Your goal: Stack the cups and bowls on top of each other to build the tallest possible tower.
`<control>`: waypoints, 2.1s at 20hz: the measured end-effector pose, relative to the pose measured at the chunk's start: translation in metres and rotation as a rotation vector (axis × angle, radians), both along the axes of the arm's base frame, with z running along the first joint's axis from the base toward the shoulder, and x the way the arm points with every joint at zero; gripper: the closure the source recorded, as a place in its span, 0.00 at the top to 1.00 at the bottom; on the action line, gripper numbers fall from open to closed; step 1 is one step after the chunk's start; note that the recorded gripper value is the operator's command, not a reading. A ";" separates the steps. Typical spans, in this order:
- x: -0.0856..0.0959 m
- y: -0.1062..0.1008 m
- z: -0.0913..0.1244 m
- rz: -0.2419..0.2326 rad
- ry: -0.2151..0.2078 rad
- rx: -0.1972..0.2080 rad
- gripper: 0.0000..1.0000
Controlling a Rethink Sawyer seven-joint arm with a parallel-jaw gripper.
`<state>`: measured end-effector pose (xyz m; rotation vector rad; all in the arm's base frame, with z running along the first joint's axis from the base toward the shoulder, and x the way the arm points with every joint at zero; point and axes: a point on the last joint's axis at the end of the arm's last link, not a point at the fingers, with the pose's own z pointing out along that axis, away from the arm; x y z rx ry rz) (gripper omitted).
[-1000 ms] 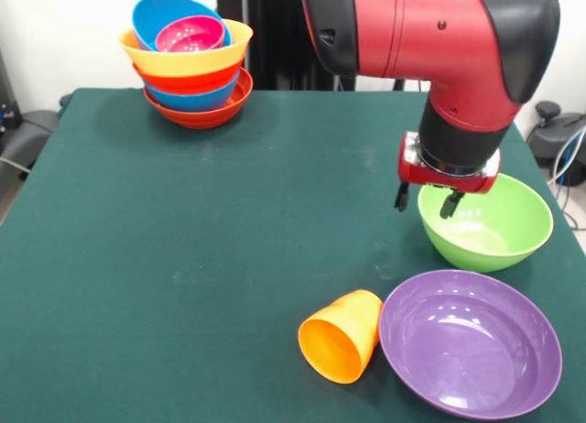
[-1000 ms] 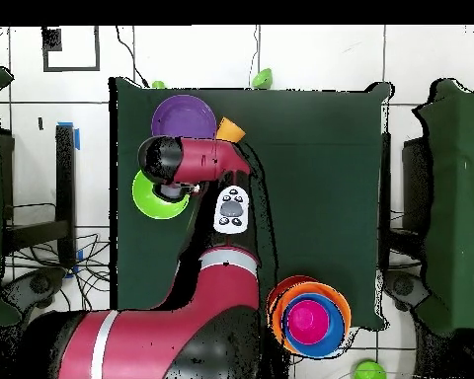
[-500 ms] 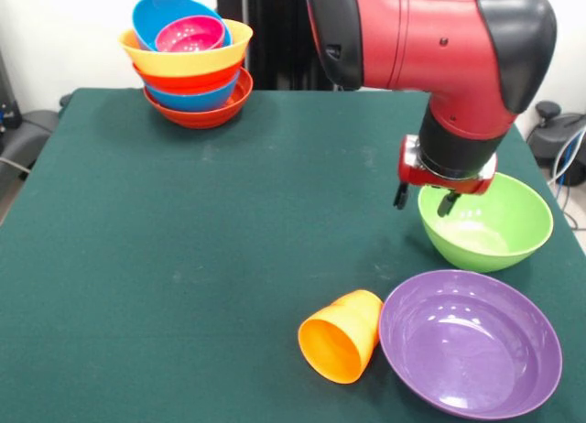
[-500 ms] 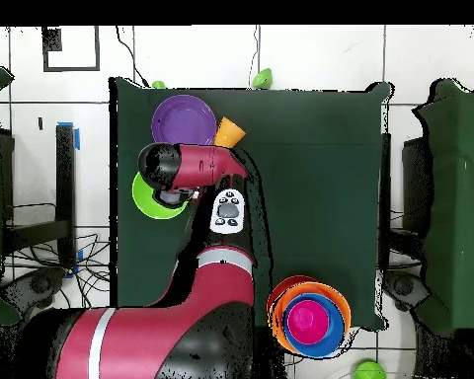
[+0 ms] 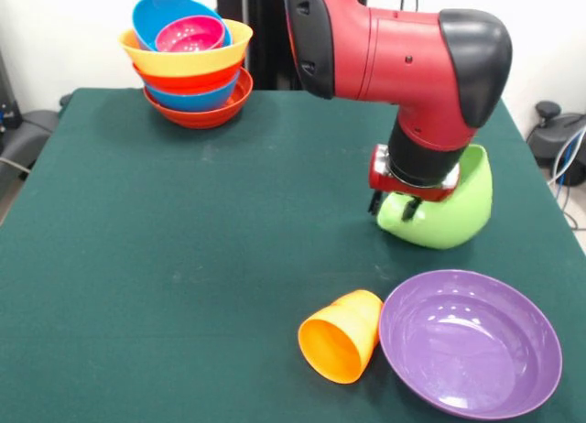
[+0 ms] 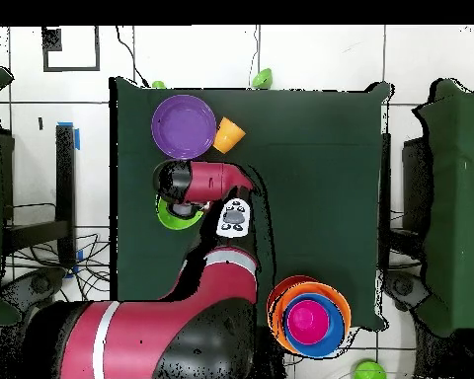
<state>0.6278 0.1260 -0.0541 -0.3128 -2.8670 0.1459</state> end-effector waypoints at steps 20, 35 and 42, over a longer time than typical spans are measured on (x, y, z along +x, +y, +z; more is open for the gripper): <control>0.003 -0.018 0.007 -0.024 -0.012 -0.005 0.00; -0.056 -0.329 0.072 -0.245 -0.069 -0.002 0.00; -0.123 -0.488 0.064 -0.218 -0.103 0.081 0.00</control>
